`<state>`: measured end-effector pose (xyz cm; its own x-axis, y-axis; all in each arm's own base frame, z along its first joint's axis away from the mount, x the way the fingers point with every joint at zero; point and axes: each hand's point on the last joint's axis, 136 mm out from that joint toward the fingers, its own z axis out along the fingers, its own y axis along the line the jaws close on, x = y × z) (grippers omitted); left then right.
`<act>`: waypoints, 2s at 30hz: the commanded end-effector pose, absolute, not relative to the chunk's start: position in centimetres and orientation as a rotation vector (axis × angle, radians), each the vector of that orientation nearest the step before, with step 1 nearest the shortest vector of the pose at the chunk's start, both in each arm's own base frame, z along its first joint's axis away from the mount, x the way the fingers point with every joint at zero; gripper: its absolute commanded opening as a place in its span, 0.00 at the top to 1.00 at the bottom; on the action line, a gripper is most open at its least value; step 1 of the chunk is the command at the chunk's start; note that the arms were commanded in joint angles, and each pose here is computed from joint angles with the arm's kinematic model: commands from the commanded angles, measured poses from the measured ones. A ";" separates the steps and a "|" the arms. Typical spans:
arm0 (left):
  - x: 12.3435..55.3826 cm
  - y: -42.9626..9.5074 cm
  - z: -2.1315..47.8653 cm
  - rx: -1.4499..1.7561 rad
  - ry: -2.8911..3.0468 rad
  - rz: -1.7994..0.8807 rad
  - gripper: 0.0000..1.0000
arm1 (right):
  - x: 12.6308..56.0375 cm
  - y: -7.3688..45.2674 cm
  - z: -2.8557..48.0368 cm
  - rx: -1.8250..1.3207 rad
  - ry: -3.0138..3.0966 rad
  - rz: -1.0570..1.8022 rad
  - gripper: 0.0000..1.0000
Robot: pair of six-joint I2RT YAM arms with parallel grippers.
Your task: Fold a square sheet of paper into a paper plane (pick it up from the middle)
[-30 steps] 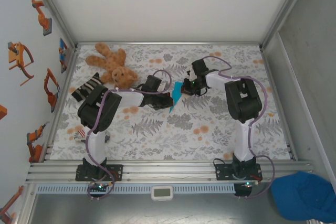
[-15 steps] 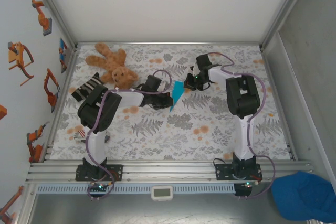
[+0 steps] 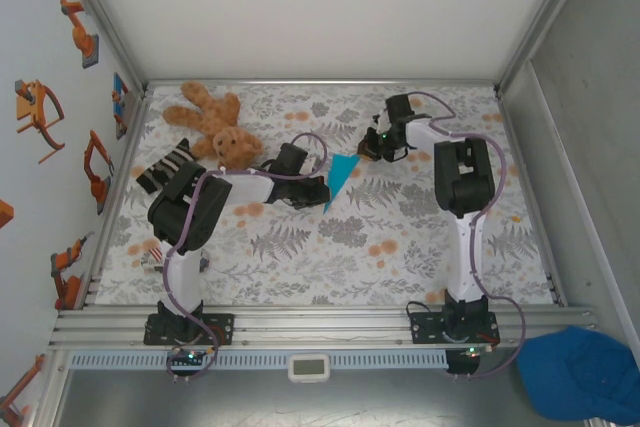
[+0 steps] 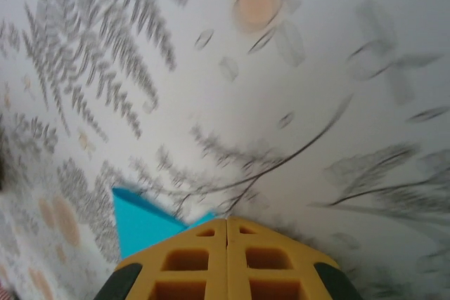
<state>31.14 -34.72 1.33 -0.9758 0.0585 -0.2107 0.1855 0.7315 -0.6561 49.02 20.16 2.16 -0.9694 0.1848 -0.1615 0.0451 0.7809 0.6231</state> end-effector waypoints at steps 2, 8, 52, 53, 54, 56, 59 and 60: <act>27.2 -31.6 -3.2 0.166 2.997 -0.887 1.00 | 52.1 16.6 7.3 0.226 2.591 0.840 1.00; 27.7 -32.0 -2.7 0.179 2.957 -0.903 1.00 | 47.0 17.7 13.2 0.176 2.475 0.878 1.00; 27.2 -31.7 -3.1 0.175 2.982 -0.893 1.00 | 40.0 25.1 0.6 0.123 2.747 0.883 1.00; 27.1 -31.6 -3.2 0.173 2.988 -0.889 1.00 | 40.5 24.7 0.6 0.134 2.741 0.881 1.00; 27.2 -31.6 -3.3 0.174 2.990 -0.887 1.00 | 41.1 24.2 0.5 0.148 2.735 0.883 1.00; 27.0 -31.5 -3.5 0.169 2.998 -0.883 1.00 | 42.4 23.3 0.5 0.165 2.722 0.890 1.00; 26.9 -31.5 -3.5 0.172 3.002 -0.882 1.00 | 44.5 22.0 0.5 0.205 2.700 0.905 1.00; 26.9 -31.5 -3.5 0.168 3.001 -0.881 1.00 | 45.3 21.6 0.6 0.218 2.688 0.907 1.00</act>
